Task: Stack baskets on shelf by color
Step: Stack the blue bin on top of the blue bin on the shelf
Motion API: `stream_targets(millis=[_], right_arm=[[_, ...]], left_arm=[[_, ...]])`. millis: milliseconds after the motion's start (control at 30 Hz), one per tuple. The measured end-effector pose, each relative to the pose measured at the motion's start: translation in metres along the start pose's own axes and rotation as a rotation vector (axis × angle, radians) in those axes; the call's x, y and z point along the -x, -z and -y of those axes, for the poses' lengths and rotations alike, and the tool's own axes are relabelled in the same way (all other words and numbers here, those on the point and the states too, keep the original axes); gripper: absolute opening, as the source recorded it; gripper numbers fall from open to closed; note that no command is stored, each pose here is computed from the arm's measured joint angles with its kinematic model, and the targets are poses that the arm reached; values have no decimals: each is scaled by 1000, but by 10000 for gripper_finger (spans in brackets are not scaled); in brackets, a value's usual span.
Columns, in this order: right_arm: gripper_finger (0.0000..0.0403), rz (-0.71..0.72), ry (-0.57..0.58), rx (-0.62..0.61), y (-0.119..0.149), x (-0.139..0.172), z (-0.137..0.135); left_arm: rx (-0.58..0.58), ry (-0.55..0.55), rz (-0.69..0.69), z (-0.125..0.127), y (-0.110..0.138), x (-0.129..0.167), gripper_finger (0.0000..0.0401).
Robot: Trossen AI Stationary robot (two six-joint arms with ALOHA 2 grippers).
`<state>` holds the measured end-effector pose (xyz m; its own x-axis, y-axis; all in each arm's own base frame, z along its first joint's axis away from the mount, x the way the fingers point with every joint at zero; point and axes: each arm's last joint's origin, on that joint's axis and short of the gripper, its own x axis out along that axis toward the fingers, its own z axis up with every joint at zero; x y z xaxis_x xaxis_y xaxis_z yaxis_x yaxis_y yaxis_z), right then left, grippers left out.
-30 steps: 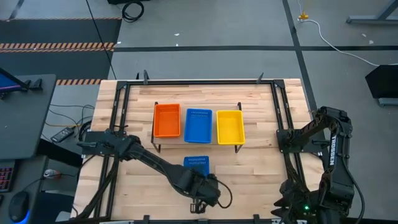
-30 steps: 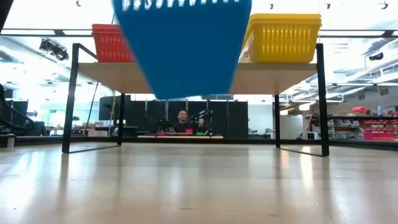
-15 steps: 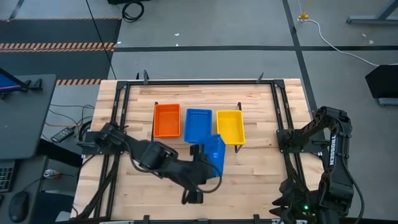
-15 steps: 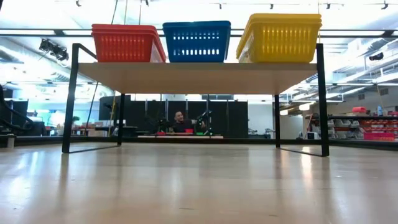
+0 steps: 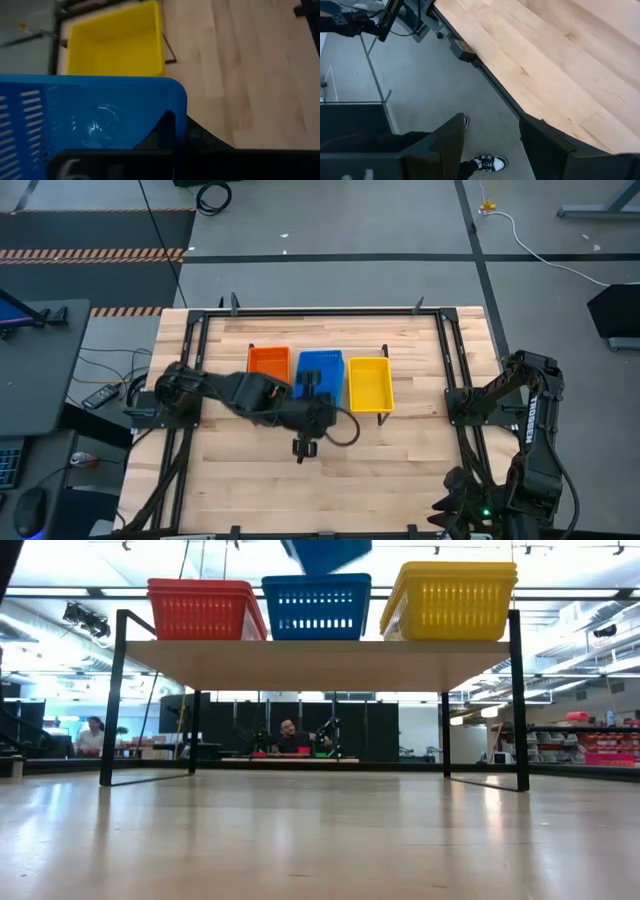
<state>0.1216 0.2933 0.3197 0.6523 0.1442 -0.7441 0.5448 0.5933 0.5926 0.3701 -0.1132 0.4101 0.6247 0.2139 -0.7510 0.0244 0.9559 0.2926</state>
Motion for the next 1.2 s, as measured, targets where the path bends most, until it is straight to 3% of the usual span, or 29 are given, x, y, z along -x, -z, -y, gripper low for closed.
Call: stream_targets(millis=[100,333,767,1200], right_arm=[[197,1,0,19,-1,0,0],[197,-7,-2,54,-5,5,1],[197,-8,1,78,-14,16,4],[197,-7,2,71,-15,17,4]], left_arm=[[-2,44,-35,-9,2,-13,4],[12,21,-133,-22,13,-42,6],[65,74,-154,-20,21,-70,12],[78,40,-156,-29,21,-73,91]])
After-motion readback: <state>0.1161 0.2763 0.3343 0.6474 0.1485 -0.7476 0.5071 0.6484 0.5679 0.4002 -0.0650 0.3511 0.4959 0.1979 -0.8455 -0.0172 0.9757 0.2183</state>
